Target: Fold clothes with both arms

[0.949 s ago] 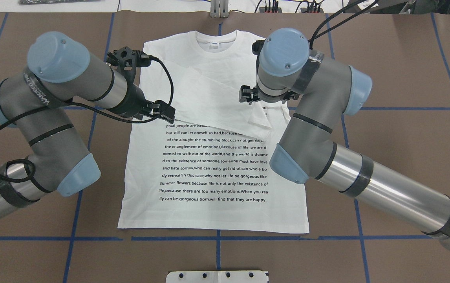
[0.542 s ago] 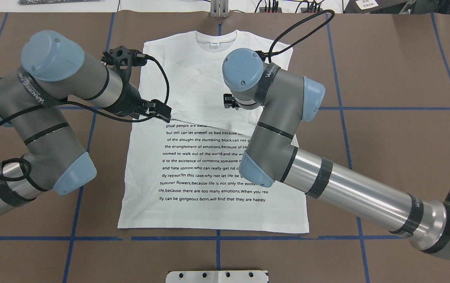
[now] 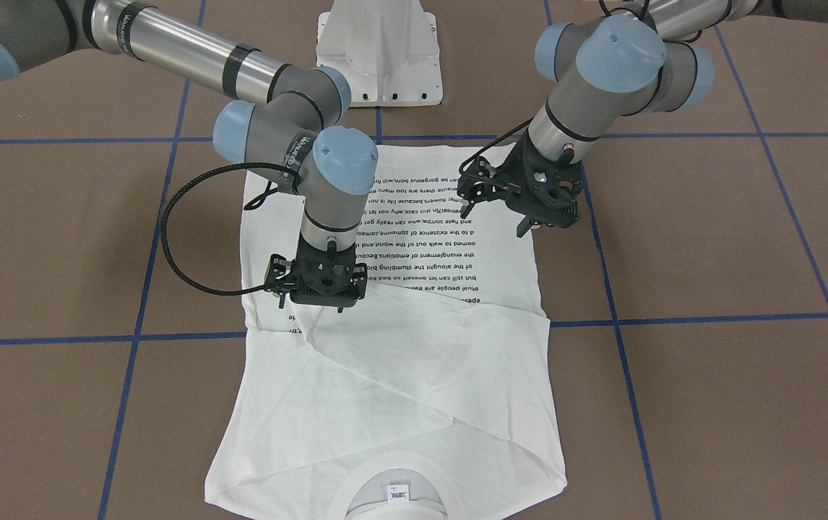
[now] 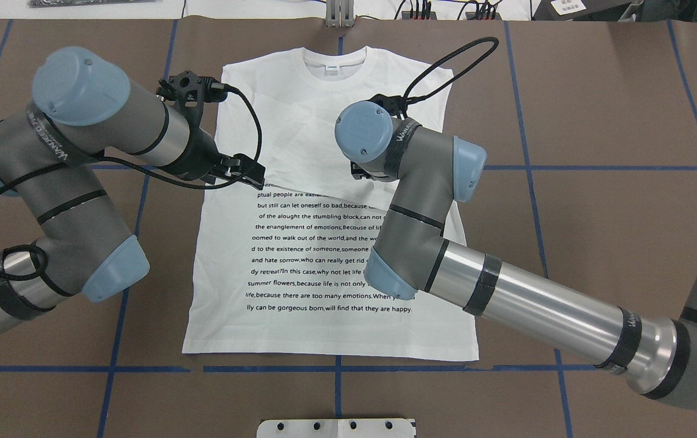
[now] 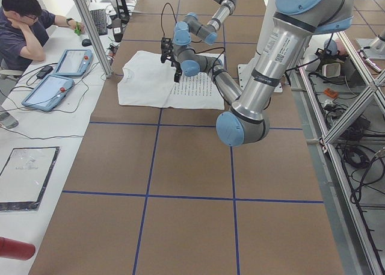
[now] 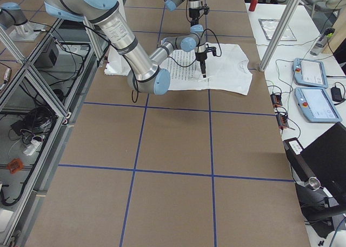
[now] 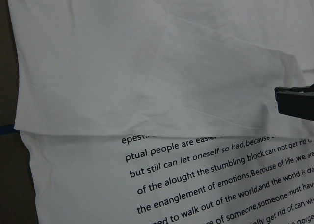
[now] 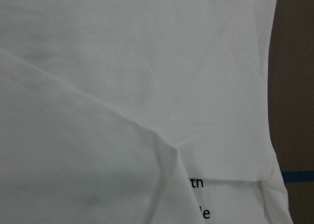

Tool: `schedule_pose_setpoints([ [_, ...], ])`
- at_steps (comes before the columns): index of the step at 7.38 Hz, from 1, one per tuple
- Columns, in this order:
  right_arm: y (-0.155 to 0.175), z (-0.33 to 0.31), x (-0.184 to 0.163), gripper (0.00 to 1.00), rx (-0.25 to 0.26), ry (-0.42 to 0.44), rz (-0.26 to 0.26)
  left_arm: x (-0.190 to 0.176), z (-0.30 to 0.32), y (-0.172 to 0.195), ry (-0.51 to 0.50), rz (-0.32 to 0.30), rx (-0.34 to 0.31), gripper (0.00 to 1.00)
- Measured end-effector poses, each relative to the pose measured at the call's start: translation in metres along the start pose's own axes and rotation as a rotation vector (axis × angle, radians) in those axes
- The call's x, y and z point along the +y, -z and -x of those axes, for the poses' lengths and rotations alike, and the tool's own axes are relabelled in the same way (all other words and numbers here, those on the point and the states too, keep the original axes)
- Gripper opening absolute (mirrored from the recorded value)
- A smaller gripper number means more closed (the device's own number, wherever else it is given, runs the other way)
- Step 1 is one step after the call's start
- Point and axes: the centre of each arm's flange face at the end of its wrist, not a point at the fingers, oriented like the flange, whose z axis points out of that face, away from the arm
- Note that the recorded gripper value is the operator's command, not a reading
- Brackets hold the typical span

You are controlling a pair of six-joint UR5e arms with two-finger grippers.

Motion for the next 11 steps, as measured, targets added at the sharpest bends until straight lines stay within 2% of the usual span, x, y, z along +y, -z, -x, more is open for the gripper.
schedule_pose_setpoints([
  [1, -0.007, -0.006, 0.002, 1.00, 0.026, 0.026, 0.006, 0.000, 0.000, 0.000, 0.000, 0.000, 0.000, 1.00],
  [4, -0.020, -0.047, 0.001, 1.00, 0.122, 0.175, 0.033, 0.000, 0.000, 0.000, -0.001, -0.001, 0.000, 1.00],
  [6, -0.026, -0.118, -0.005, 1.00, 0.147, 0.293, 0.030, 0.001, -0.001, 0.000, -0.001, -0.001, 0.001, 1.00],
  [7, -0.021, -0.142, -0.009, 1.00, 0.142, 0.333, 0.024, 0.001, -0.001, 0.001, -0.001, -0.001, 0.001, 1.00],
  [8, -0.008, -0.152, -0.010, 1.00, 0.109, 0.342, 0.024, 0.002, -0.001, 0.001, 0.001, -0.001, 0.001, 1.00],
  [9, 0.010, -0.158, -0.005, 1.00, 0.049, 0.319, 0.029, 0.005, 0.003, 0.001, 0.008, 0.000, -0.003, 1.00],
  [11, 0.050, -0.183, 0.032, 1.00, -0.069, 0.214, 0.036, 0.025, 0.021, 0.010, 0.044, 0.002, -0.013, 1.00],
])
